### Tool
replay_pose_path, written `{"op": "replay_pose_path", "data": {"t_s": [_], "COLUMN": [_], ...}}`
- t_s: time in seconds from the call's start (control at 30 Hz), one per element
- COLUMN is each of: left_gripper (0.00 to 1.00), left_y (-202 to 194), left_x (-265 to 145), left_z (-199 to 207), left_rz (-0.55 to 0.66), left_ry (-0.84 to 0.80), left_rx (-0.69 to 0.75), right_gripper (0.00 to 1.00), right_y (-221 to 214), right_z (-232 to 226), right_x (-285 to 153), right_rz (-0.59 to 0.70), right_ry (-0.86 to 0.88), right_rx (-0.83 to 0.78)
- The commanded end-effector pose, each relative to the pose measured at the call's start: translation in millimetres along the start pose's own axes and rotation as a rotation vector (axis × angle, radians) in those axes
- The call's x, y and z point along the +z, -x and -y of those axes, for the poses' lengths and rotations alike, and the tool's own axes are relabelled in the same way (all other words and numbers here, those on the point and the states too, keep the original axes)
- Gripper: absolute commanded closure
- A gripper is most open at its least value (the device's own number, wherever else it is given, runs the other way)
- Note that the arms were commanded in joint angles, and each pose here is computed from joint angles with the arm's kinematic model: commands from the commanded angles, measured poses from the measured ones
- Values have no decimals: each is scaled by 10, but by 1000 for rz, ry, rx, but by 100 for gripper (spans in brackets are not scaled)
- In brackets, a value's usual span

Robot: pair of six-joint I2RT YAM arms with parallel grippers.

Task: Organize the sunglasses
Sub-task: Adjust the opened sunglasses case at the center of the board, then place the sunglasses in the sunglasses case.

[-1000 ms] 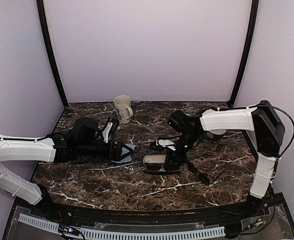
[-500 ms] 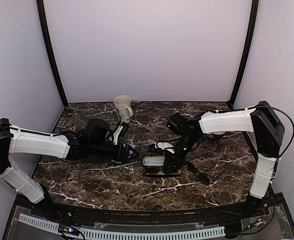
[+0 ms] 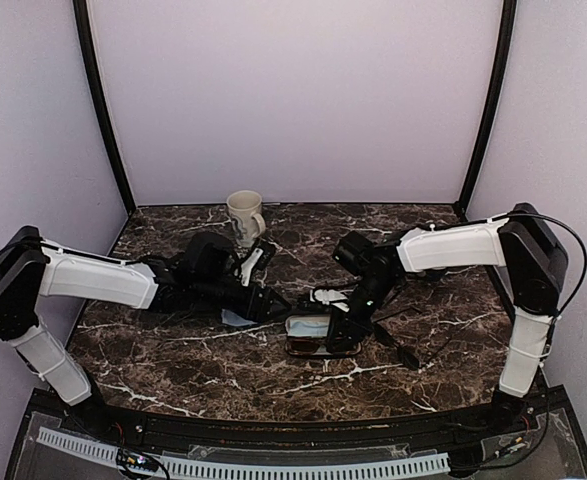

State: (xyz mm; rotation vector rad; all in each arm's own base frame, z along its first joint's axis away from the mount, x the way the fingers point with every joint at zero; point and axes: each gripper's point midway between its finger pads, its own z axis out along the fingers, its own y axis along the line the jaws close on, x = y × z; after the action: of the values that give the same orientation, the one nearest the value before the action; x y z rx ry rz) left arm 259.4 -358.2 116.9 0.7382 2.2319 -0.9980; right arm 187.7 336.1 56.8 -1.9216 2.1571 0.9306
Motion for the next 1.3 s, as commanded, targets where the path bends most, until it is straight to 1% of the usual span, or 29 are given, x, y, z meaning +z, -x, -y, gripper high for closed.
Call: {"op": "replay_pose_path", "data": {"t_s": [0.0, 0.2, 0.6, 0.8, 1.03, 1.27], "left_gripper": [35, 35, 52, 61, 66, 67], "left_y": [66, 25, -56, -140, -173, -200], "left_x": [91, 275, 392, 432, 409, 410], "left_z": [99, 192, 334, 344, 385, 425], "left_rz": [0, -24, -57, -85, -90, -91], "left_ry": [-69, -171, -300, -327, -352, -358], "left_rx": [85, 86, 88, 102, 150, 180], "right_gripper": [69, 69, 68, 68, 67, 64], "right_y": [21, 2, 17, 41, 43, 44], "right_z": [-29, -25, -8, -10, -2, 14], "right_x": [14, 28, 5, -31, -51, -42], "right_rz": [15, 18, 26, 34, 31, 29], "right_ry": [1, -3, -23, -34, -44, -50], "right_rx": [-7, 1, 15, 16, 43, 68]}}
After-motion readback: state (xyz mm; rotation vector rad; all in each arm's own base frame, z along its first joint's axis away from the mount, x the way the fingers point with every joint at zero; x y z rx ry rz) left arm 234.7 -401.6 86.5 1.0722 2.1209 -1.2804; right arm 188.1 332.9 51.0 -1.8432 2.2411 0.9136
